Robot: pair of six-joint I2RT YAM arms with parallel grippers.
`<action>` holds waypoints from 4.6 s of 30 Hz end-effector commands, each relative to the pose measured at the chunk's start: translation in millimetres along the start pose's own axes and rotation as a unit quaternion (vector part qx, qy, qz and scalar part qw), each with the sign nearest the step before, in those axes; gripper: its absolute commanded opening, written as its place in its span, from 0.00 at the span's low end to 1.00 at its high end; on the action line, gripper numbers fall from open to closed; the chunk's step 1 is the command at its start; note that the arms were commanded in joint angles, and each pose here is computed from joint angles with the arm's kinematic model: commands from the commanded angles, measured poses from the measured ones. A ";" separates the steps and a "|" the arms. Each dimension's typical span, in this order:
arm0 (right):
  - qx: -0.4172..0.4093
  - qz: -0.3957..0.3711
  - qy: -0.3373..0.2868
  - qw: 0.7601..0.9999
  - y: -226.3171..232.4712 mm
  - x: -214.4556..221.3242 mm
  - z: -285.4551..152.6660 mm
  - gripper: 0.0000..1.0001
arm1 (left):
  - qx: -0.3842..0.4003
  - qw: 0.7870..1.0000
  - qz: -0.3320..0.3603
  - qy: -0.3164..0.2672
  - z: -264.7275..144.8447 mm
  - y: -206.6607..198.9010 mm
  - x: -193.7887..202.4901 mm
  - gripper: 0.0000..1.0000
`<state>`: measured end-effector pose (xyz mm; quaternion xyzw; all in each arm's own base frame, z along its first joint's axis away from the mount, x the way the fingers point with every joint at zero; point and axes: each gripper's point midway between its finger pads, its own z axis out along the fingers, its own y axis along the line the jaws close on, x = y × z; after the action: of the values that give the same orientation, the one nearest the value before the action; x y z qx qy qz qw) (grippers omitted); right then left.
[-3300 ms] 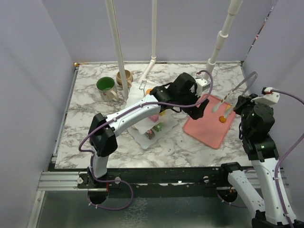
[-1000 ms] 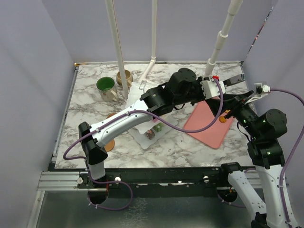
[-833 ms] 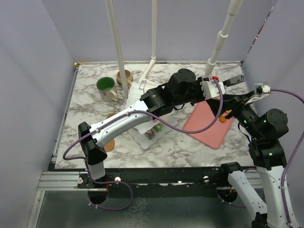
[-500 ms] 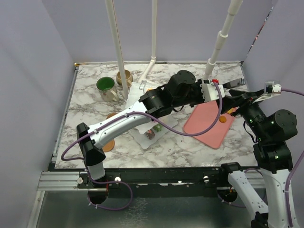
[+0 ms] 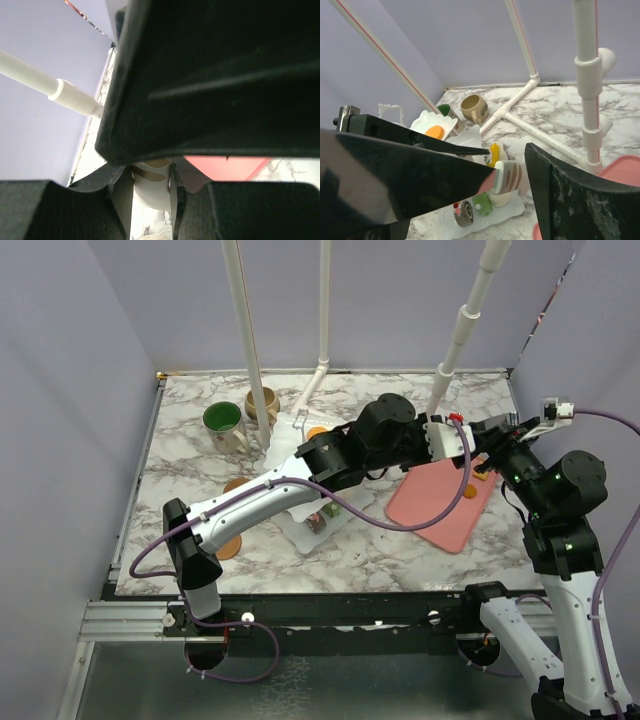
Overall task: Serve the afternoon tea
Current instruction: Adjust the clamp, then pick up the desert from the tray.
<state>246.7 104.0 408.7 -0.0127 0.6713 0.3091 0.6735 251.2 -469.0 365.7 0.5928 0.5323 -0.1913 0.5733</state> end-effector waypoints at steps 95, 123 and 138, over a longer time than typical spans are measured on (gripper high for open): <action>0.538 -0.158 -0.112 0.820 -284.5 110.0 -10.6 0.52 | -0.195 0.980 -0.032 -0.004 -172.3 57.5 -17.2 0.99; 0.583 -0.116 -0.116 0.795 -317.4 140.1 -2.1 0.52 | -0.195 0.979 -0.051 -0.027 -191.0 55.2 -21.8 0.99; 0.583 -0.105 -0.097 0.799 -312.3 162.4 -32.1 0.52 | -0.196 0.979 -0.049 -0.023 -189.1 51.8 -14.1 0.99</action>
<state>345.4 -94.0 142.5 0.3331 0.6505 -0.2075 0.6503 217.8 -302.7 442.1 0.4564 0.5785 -0.1189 0.6655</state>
